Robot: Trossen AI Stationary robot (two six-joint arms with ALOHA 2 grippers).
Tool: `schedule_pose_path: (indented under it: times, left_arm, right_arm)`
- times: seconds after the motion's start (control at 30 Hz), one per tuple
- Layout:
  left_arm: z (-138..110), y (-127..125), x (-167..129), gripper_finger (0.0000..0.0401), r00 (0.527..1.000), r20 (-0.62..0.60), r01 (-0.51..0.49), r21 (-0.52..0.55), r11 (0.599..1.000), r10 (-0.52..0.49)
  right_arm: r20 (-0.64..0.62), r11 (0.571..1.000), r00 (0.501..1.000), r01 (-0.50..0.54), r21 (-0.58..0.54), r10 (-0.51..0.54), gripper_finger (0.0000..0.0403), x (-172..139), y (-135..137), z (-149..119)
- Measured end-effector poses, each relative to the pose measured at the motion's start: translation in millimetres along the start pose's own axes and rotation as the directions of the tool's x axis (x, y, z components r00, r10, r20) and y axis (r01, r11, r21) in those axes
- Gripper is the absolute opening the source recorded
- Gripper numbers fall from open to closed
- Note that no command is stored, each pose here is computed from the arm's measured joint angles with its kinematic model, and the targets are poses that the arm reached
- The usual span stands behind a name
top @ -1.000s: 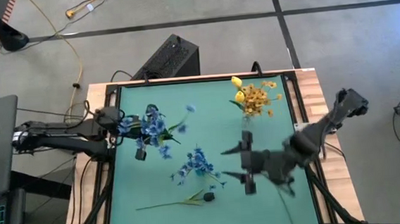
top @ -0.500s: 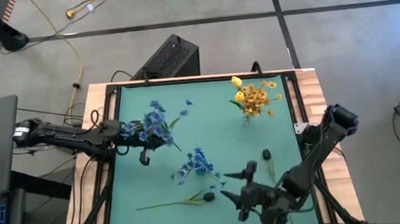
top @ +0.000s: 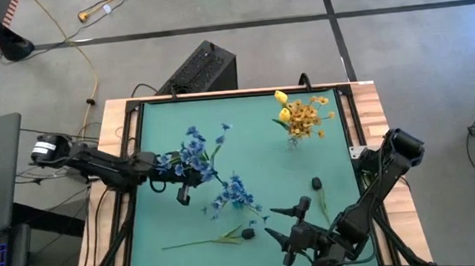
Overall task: Sort flowers into vase by color
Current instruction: Put the blue flower into the blue transparent vase
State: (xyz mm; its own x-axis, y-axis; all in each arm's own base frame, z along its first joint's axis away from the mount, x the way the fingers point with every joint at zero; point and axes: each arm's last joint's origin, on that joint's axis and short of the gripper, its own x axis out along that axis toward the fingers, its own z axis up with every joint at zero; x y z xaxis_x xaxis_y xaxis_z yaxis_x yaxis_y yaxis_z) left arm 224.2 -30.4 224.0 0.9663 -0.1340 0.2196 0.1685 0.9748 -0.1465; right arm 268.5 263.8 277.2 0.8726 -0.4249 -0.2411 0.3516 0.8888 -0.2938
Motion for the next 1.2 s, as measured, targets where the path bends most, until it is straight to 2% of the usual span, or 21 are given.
schedule_pose_path:
  times: [0.2, 0.5, 0.67, 1.2]
  left_arm:
    - [-12, 2, 5, 0.0, 1.0, -0.013, -0.012, -0.018, 1.0, 0.012]
    - [-4, 1, 12, 0.0, 0.999, 0.041, 0.011, -0.018, 1.0, -0.01]
    - [-4, 0, 20, 0.0, 1.0, -0.013, 0.014, -0.007, 1.0, -0.014]
    - [-8, -4, 21, 0.0, 0.998, -0.052, -0.018, 0.008, 1.0, 0.018]
  right_arm:
    - [-0.003, 1.0, 1.0, 0.008, -0.002, -0.008, 0.0291, 3, -1, 0]
    - [-0.007, 1.0, 1.0, 0.012, -0.004, -0.012, 0.0291, 5, -2, 0]
    - [-0.008, 1.0, 1.0, 0.01, -0.005, -0.01, 0.0291, 4, -2, 0]
    - [-0.008, 1.0, 1.0, 0.008, -0.002, -0.008, 0.0291, 4, -2, 0]
